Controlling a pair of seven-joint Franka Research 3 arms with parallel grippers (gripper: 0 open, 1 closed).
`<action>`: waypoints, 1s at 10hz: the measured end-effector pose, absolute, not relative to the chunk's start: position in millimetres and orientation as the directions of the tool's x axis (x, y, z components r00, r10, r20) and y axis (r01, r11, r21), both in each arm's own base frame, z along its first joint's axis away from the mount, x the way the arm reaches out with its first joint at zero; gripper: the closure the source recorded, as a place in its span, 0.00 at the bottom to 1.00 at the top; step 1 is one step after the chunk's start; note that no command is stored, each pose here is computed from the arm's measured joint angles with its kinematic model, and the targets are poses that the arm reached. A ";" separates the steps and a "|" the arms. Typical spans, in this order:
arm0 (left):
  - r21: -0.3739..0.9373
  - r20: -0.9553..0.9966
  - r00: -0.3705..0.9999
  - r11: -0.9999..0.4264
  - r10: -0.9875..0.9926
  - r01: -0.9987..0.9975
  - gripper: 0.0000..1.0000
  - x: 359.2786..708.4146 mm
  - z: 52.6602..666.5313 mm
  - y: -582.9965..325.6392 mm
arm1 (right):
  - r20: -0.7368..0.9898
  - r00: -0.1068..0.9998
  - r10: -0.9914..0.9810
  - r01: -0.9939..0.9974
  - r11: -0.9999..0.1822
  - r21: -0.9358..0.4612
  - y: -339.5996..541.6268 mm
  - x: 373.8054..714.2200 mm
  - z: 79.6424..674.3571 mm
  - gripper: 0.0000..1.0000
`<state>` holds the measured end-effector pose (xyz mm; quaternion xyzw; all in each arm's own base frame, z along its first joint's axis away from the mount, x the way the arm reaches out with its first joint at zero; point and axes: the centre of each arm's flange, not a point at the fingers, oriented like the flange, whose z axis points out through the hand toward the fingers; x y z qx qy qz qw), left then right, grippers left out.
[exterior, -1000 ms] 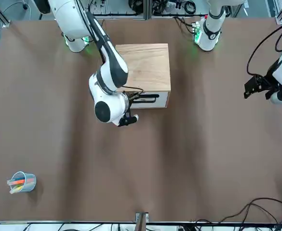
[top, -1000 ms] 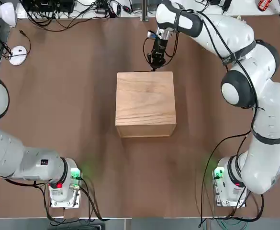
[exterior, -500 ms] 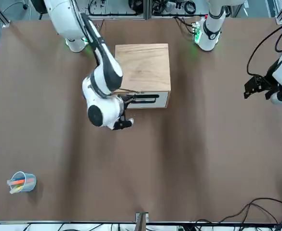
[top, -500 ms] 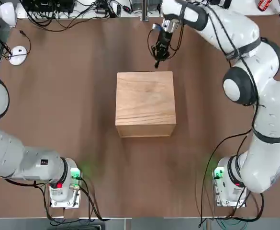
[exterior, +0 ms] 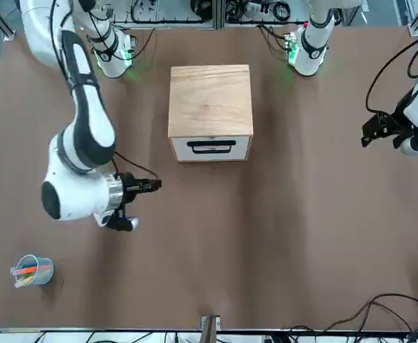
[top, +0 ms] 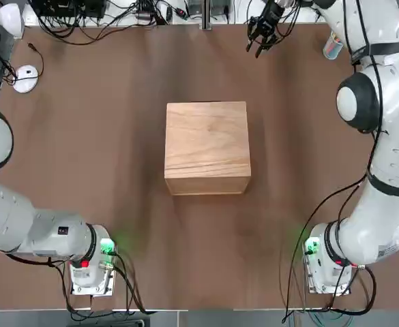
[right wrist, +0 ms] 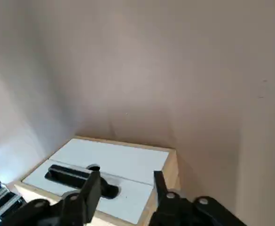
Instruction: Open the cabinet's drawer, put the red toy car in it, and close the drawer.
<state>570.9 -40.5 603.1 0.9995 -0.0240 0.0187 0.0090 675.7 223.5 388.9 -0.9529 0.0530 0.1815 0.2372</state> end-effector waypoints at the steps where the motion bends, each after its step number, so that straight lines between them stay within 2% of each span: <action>1: 0.017 0.039 0.998 -0.999 -0.048 -0.048 0.01 571.0 603.4 -40.4 | -0.368 0.929 -0.044 -0.214 -0.876 -0.433 202.1 682.7 389.5 0.29; 3: 0.017 0.040 0.998 -0.999 -0.048 -0.048 0.01 571.1 604.1 -40.5 | -0.351 0.929 -0.117 -0.272 -0.858 -0.435 150.0 697.9 396.5 0.01; 7: 0.017 0.042 0.998 -0.999 -0.046 -0.047 0.01 571.2 605.0 -40.2 | -0.290 0.922 -0.257 -0.365 -0.826 -0.430 40.0 709.8 434.4 0.00; 10: 0.017 0.045 0.998 -0.999 -0.046 -0.047 0.01 571.2 606.1 -40.1 | -0.145 0.945 -0.293 -0.317 -0.928 -0.195 -2.7 700.7 478.5 0.00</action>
